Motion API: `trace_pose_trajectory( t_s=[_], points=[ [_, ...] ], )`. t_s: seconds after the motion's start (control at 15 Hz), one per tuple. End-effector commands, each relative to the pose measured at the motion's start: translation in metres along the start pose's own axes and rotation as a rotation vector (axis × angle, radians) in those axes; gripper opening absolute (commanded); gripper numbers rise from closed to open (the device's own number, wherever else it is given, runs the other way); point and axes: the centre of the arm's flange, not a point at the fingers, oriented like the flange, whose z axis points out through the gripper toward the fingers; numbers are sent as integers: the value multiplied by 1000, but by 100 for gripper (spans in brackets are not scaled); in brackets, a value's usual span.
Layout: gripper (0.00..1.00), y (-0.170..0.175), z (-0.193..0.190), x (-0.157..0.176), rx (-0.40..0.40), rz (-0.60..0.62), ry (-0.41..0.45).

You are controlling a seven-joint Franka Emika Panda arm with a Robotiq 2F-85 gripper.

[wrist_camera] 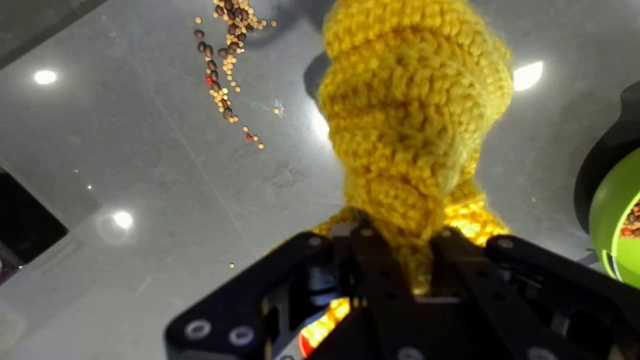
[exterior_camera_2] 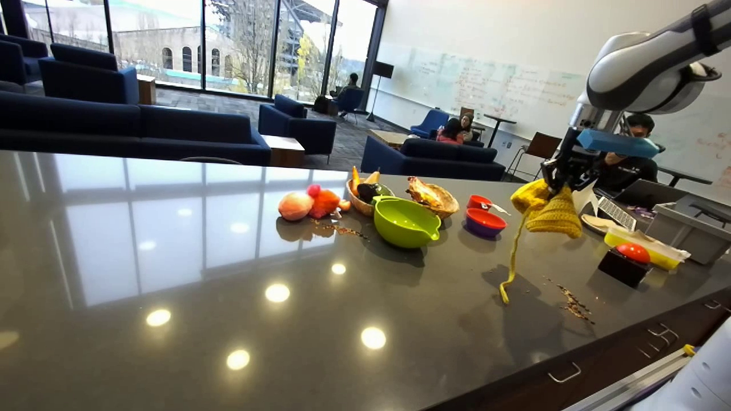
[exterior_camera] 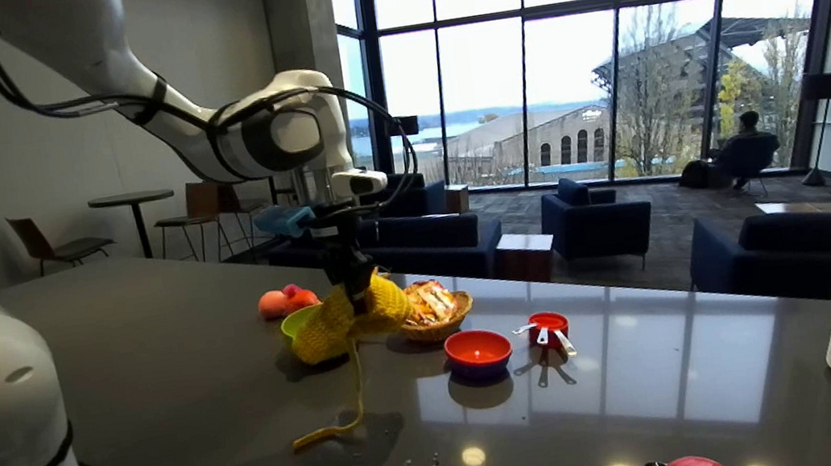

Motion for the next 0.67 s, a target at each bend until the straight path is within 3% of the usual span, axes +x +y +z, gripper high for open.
trace_pose_trajectory(
  t_s=[0.0,0.6],
  points=[
    [4,15,6,23,-52,115,-33],
    [4,72,24,-10,-114,327,-192]
  ],
)
